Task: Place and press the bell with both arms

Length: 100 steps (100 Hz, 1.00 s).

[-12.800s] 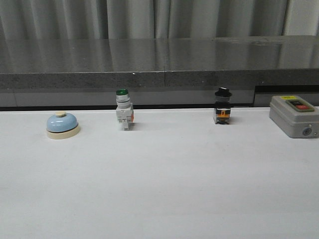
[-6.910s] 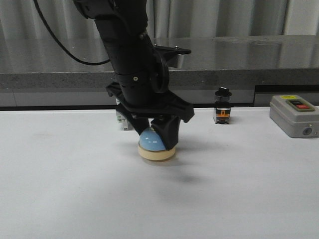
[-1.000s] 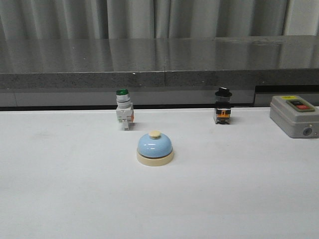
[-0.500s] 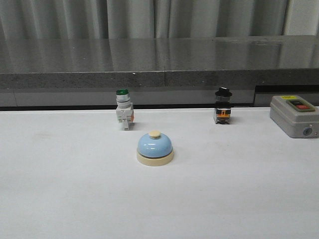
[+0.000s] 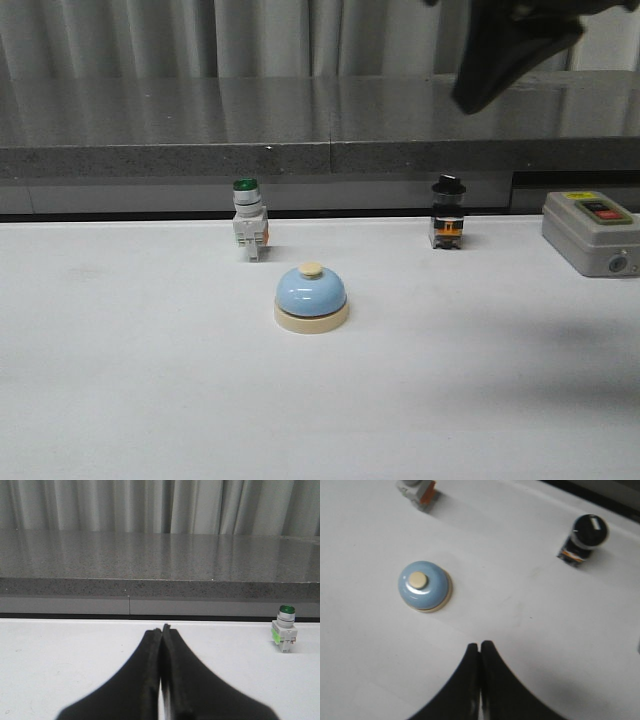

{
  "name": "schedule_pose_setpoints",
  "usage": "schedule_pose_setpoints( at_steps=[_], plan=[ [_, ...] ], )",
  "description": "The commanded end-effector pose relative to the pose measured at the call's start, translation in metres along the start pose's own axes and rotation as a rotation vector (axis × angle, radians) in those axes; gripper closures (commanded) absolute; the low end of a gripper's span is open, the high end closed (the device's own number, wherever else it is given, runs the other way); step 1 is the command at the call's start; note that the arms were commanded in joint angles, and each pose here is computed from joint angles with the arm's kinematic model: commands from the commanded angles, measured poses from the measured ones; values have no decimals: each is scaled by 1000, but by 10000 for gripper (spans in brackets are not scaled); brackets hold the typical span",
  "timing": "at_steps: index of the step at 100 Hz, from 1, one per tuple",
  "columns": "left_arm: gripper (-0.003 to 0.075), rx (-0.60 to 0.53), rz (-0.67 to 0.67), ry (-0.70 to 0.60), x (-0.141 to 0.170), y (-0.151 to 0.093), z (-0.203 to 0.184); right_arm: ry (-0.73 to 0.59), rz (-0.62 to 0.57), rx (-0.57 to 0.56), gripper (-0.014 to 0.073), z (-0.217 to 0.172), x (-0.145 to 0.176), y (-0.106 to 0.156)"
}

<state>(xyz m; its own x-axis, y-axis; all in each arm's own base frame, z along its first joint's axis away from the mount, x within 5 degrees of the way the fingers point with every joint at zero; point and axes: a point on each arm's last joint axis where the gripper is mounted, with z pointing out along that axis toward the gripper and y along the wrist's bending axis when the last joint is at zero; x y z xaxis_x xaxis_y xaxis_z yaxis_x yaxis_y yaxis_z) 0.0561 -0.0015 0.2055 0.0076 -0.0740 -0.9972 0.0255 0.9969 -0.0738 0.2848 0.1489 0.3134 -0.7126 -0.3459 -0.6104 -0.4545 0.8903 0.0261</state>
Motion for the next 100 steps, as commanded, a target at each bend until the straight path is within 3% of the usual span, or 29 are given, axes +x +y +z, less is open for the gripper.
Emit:
schedule_pose_setpoints(
  at_steps=[1, 34, 100],
  plan=[
    [741, 5, -20, -70, 5, 0, -1, -66, -31, -35, 664, -3, -23, 16],
    [741, 5, -20, -70, 5, 0, -1, 58, -121, -97, 664, 56, -48, 62],
    [741, 5, -20, -70, 5, 0, -1, 209, -131, -78, 664, 136, -37, 66]
  ],
)
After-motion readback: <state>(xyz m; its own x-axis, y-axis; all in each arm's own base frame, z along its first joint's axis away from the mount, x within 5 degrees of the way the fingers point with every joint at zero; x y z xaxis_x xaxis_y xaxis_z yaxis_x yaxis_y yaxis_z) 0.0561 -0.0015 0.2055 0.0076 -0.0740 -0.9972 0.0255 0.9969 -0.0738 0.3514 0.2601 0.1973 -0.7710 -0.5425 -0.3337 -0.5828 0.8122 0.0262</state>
